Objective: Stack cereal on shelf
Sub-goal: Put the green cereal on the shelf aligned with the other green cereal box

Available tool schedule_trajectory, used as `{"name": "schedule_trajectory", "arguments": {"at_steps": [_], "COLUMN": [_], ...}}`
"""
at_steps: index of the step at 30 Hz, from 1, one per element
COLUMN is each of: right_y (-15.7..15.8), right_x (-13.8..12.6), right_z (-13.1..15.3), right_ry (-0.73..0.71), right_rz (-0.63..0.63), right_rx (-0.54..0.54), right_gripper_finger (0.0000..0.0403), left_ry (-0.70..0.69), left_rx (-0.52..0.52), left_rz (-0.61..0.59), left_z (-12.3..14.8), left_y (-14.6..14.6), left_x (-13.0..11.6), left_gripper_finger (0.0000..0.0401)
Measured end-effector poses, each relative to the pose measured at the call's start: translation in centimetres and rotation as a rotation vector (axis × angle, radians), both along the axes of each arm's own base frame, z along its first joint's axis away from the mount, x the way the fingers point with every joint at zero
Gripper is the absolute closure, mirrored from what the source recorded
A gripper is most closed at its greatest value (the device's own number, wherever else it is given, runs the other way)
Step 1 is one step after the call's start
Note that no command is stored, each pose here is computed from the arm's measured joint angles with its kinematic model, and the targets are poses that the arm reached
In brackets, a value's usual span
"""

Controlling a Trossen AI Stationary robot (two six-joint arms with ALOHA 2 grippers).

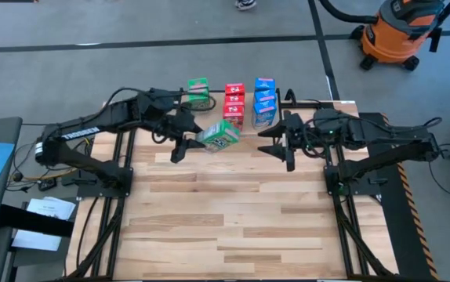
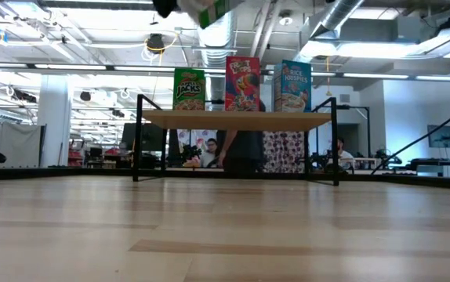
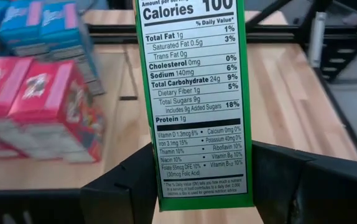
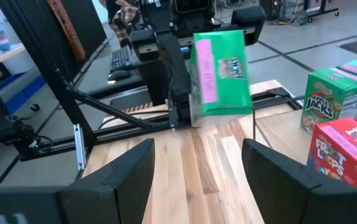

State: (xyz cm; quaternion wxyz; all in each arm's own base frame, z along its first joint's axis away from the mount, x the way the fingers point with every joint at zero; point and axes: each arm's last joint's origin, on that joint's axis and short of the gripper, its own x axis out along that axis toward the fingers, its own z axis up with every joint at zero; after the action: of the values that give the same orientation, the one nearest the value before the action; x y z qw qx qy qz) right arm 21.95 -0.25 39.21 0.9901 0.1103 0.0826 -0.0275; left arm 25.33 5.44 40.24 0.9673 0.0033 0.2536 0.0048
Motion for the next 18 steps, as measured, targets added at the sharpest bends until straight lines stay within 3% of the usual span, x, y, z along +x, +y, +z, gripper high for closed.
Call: {"name": "schedule_trajectory", "arguments": {"at_steps": [6,12,18], "right_y": [0.0,0.0,0.0], "right_x": [0.1,0.1,0.1], "right_z": [-0.1,-0.1,-0.1], "right_ry": [0.008,0.01,0.009], "right_rz": [0.0,0.001,0.002], "right_rx": [0.001,0.004,0.007], "right_gripper_finger": [0.0137,0.0137,0.0137], "left_ry": [-0.122,-0.408,-0.603], "left_rx": [0.033,0.083,0.102], "left_rz": [0.15,0.258,0.313], "left_z": [-3.4,-6.5,-11.3], "left_y": [-0.1,-0.2,-0.4], "left_x": [-2.8,-5.2,-6.7], "left_gripper_finger": [0.0214,0.0214,0.0214]}}
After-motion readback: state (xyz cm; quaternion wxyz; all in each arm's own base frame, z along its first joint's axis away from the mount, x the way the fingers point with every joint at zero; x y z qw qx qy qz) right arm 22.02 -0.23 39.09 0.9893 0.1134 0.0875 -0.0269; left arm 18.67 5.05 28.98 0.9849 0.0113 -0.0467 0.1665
